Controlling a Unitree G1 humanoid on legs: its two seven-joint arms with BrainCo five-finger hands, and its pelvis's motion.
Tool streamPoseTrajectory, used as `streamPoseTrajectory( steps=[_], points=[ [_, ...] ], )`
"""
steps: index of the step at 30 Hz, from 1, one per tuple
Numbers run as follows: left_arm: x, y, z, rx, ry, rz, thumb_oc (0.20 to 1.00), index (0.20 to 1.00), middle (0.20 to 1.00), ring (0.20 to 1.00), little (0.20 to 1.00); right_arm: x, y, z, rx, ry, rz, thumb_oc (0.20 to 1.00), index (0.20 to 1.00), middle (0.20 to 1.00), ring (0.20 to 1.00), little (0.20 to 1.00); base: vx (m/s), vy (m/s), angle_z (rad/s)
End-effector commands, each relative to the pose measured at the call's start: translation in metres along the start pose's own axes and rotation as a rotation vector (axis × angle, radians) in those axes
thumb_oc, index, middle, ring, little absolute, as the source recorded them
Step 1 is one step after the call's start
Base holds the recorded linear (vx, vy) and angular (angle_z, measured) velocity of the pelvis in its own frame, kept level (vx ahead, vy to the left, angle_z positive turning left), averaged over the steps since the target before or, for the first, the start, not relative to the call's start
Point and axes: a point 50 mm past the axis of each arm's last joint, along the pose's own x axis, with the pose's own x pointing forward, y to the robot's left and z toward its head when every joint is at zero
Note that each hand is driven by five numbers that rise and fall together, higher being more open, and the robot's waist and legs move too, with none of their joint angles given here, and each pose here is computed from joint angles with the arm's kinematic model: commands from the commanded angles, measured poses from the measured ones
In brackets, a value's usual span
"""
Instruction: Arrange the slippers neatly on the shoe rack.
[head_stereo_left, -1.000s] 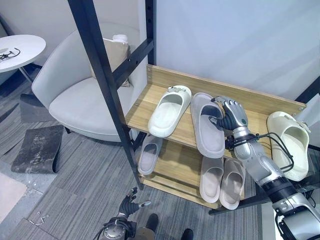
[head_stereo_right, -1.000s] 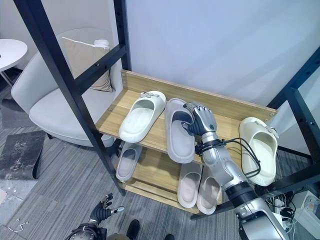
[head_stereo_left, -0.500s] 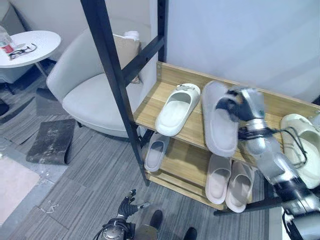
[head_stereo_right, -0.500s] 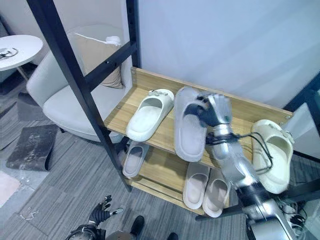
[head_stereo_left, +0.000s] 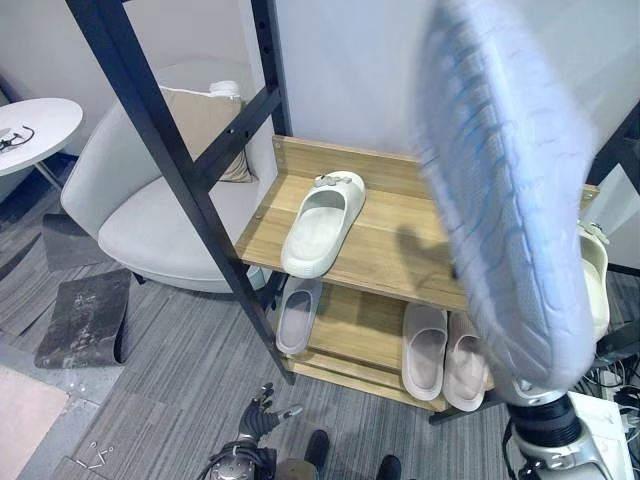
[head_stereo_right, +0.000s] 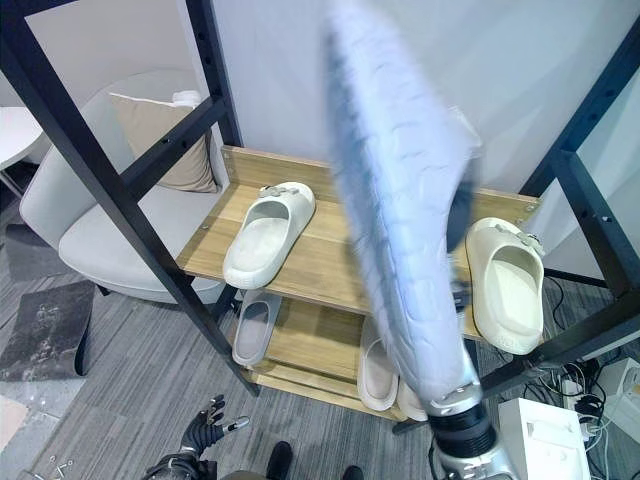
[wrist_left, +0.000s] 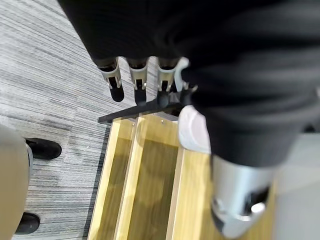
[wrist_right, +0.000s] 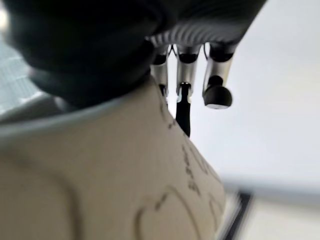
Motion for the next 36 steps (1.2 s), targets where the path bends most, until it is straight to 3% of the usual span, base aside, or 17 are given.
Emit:
streamPoseTrajectory(
  steps=[1, 5, 8, 10, 12, 13, 14, 15, 17, 19, 23, 24, 26, 28, 36],
  points=[
    [0.011, 0.006, 0.017, -0.006, -0.056, 0.03, 1.0, 1.0, 1.0, 1.0, 1.0, -0.002, 0.046, 0.003, 0.204, 0.022, 0.298, 0.2, 0.2, 0.2, 0.2, 0.2, -0.04, -0.014, 0.02],
    [0.012, 0.006, 0.019, -0.002, -0.072, 0.039, 1.0, 1.0, 1.0, 1.0, 1.0, -0.017, 0.066, -0.029, 0.224, 0.194, 0.429, 0.2, 0.2, 0.2, 0.2, 0.2, -0.05, -0.012, 0.06],
    [0.015, 0.007, 0.02, 0.006, -0.077, 0.051, 1.0, 1.0, 1.0, 1.0, 1.0, -0.031, 0.074, -0.054, 0.086, 0.298, 0.537, 0.2, 0.2, 0.2, 0.2, 0.2, -0.05, -0.005, 0.05],
    [0.016, 0.007, 0.021, 0.005, -0.085, 0.065, 1.0, 1.0, 1.0, 1.0, 1.0, -0.051, 0.064, -0.078, -0.16, 0.397, 0.594, 0.2, 0.2, 0.2, 0.2, 0.2, -0.05, 0.001, 0.11],
    [0.016, 0.007, 0.02, -0.006, -0.082, 0.075, 1.0, 1.0, 1.0, 1.0, 1.0, -0.064, 0.062, -0.089, -0.188, 0.46, 0.601, 0.2, 0.2, 0.2, 0.2, 0.2, -0.04, -0.004, 0.14],
    [0.015, 0.005, 0.017, -0.013, -0.076, 0.077, 1.0, 1.0, 1.0, 1.0, 1.0, -0.083, 0.05, -0.105, -0.365, 0.538, 0.631, 0.2, 0.2, 0.2, 0.2, 0.2, -0.02, 0.003, 0.07],
    [0.015, 0.005, 0.017, -0.013, -0.075, 0.077, 1.0, 1.0, 1.0, 1.0, 1.0, -0.084, 0.051, -0.105, -0.366, 0.538, 0.631, 0.2, 0.2, 0.2, 0.2, 0.2, -0.06, 0.004, 0.05],
    [0.014, 0.004, 0.012, -0.025, -0.064, 0.092, 1.0, 1.0, 1.0, 1.0, 1.0, -0.103, 0.034, -0.117, -0.551, 0.603, 0.646, 0.2, 0.2, 0.2, 0.2, 0.2, -0.04, 0.001, 0.0],
    [0.014, 0.003, 0.012, -0.033, -0.06, 0.092, 1.0, 1.0, 1.0, 1.0, 1.0, -0.111, 0.027, -0.122, -0.604, 0.636, 0.634, 0.2, 0.2, 0.2, 0.2, 0.2, -0.04, -0.003, 0.01],
    [0.015, 0.001, 0.016, -0.042, -0.083, 0.104, 1.0, 1.0, 1.0, 1.0, 1.0, -0.126, -0.007, -0.132, -0.88, 0.683, 0.606, 0.2, 0.2, 0.2, 0.2, 0.2, -0.17, -0.017, 0.0],
    [0.019, -0.005, 0.039, -0.062, -0.179, 0.094, 1.0, 1.0, 1.0, 1.0, 1.0, -0.111, -0.045, -0.129, -1.156, 0.612, 0.503, 0.2, 0.2, 0.2, 0.2, 0.2, -0.3, 0.023, 0.11],
    [0.019, -0.007, 0.06, -0.087, -0.271, 0.074, 1.0, 1.0, 1.0, 1.0, 1.0, -0.081, -0.063, -0.124, -1.295, 0.517, 0.399, 0.2, 0.2, 0.2, 0.2, 0.2, -0.48, 0.096, 0.22],
    [0.018, -0.01, 0.069, -0.099, -0.306, 0.053, 1.0, 1.0, 1.0, 1.0, 1.0, -0.069, -0.069, -0.125, -1.335, 0.49, 0.355, 0.2, 0.2, 0.2, 0.2, 0.2, -0.24, 0.089, 0.04],
    [0.016, -0.019, 0.081, -0.1, -0.355, -0.008, 1.0, 1.0, 1.0, 1.0, 1.0, -0.035, -0.093, -0.115, -1.498, 0.399, 0.213, 0.2, 0.2, 0.2, 0.2, 0.2, -0.08, 0.072, -0.03],
    [0.016, -0.025, 0.093, -0.06, -0.402, -0.072, 1.0, 1.0, 1.0, 1.0, 1.0, 0.043, -0.138, -0.075, -1.831, 0.213, 0.039, 0.2, 0.2, 0.2, 0.2, 0.2, -0.06, 0.04, 0.11]
  ],
)
